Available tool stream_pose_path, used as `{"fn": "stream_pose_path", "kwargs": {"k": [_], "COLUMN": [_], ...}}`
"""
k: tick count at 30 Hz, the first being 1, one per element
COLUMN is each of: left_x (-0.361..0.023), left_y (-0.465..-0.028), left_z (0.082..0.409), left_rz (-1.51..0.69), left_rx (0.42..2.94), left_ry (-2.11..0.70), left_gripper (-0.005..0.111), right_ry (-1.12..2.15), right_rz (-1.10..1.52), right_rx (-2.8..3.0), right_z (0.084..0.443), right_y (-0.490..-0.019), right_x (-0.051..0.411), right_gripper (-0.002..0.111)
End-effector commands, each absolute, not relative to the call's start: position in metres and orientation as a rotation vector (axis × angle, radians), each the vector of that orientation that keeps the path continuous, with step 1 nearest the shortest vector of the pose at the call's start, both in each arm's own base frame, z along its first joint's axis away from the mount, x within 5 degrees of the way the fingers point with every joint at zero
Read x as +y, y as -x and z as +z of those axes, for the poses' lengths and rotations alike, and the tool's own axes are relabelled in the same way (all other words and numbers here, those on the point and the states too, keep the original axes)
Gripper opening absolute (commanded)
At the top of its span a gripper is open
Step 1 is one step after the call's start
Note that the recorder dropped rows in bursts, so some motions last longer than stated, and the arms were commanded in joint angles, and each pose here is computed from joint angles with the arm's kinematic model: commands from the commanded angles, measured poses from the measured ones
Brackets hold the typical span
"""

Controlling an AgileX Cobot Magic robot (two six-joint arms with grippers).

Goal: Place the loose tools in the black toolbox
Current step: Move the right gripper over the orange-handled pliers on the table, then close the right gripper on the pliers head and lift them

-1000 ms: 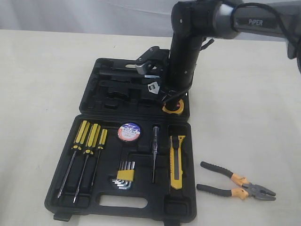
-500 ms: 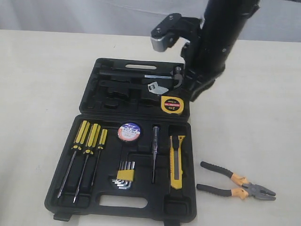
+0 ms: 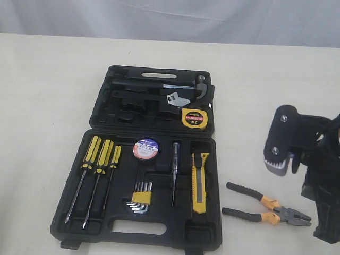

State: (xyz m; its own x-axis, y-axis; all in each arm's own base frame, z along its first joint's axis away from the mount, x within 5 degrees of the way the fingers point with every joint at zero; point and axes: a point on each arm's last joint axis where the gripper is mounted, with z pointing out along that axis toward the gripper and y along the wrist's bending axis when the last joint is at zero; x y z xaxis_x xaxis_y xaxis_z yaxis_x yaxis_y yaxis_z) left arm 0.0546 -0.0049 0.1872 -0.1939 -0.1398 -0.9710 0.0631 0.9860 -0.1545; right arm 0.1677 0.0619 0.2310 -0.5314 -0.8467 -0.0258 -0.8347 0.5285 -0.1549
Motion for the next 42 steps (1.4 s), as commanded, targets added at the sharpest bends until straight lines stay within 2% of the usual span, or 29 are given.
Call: {"fn": "stream_pose_path", "kwargs": {"k": [1,6,11,17,24,34,42], "left_x": [-0.005,-0.005,-0.005,-0.005,-0.005,-0.005,-0.005], "left_y": [-0.055,-0.055,-0.055,-0.055,-0.055,-0.055,-0.055], "left_z": [0.189,0.189,0.189,0.189,0.189,0.189,0.189], "left_rz": [-0.190,-0.190,-0.190,-0.190,-0.190,-0.190,-0.190], "left_rx": [1.756,1.756,1.756,1.756,1.756,1.756,1.756], "left_ry": [0.054,0.054,0.054,0.054,0.054,0.054,0.054], "left_gripper": [0.000,0.000,0.000,0.000,0.000,0.000,0.000], "right_ry": [1.608,1.681,1.873,1.844,1.803,1.945,1.795], "right_rz": [-0.271,-0.187,-0.175,-0.189,-0.184,-0.165,-0.162], "right_rx": [2.498,2.456,2.350,2.323,2.336,2.461,2.552], "right_z": [0.213,0.202,0.192,0.189,0.183,0.148,0.130], "right_y": [-0.165,-0.159,-0.152,-0.153,-0.160,-0.171,-0.181], "right_x": [0.057,0.060,0.059,0.059,0.062,0.064,0.069], "right_gripper": [0.008,0.051,0.052,0.063,0.063,0.063,0.063]}}
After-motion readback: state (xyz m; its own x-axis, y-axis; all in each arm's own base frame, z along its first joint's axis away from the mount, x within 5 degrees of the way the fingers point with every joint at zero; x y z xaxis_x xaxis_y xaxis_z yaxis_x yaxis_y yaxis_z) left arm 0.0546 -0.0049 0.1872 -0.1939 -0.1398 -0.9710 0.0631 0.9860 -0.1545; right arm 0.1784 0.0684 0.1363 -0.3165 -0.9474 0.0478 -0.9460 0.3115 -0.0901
